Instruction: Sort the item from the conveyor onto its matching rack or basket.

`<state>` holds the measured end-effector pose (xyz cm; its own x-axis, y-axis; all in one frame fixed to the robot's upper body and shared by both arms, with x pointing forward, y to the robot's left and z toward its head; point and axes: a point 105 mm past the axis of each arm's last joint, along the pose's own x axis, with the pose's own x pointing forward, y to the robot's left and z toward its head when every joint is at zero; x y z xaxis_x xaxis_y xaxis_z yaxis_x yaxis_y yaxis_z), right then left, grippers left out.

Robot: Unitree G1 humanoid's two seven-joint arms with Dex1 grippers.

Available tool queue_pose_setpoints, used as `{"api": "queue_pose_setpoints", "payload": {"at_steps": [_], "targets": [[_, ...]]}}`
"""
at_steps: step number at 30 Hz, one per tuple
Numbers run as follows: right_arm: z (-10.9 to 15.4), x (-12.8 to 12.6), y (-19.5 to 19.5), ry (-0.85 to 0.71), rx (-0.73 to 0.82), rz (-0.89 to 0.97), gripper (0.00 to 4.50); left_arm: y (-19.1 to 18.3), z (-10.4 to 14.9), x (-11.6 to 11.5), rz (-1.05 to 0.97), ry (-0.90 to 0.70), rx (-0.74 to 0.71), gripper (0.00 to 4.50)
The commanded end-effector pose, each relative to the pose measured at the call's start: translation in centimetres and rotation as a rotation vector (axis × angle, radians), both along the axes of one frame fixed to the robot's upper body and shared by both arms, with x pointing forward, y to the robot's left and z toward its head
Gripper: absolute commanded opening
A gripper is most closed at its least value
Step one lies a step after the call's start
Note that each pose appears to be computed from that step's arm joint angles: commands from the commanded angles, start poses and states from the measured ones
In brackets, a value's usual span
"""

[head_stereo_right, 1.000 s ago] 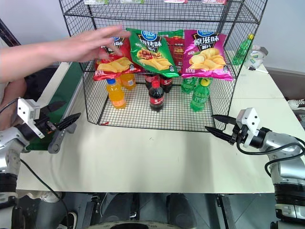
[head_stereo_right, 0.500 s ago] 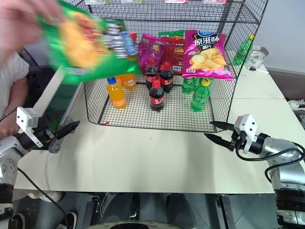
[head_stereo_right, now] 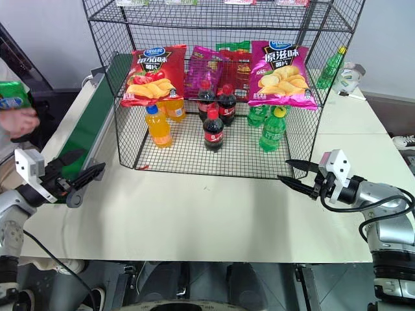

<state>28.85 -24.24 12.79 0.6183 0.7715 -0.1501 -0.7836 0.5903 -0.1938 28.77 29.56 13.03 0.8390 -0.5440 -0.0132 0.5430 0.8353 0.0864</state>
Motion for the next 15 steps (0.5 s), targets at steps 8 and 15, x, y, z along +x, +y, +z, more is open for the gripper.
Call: {"api": "queue_pose_setpoints", "payload": {"at_steps": [8, 15], "targets": [[2.04, 0.26, 1.3, -0.065, -0.052, 0.034, 2.65, 0.17, 0.81, -0.19, 0.008, -0.043, 0.017, 4.5], [2.03, 0.29, 1.29, -0.06, -0.051, 0.033, 2.65, 0.03, 0.72, 0.05, 0.003, -0.047, 0.013, 4.5]]}}
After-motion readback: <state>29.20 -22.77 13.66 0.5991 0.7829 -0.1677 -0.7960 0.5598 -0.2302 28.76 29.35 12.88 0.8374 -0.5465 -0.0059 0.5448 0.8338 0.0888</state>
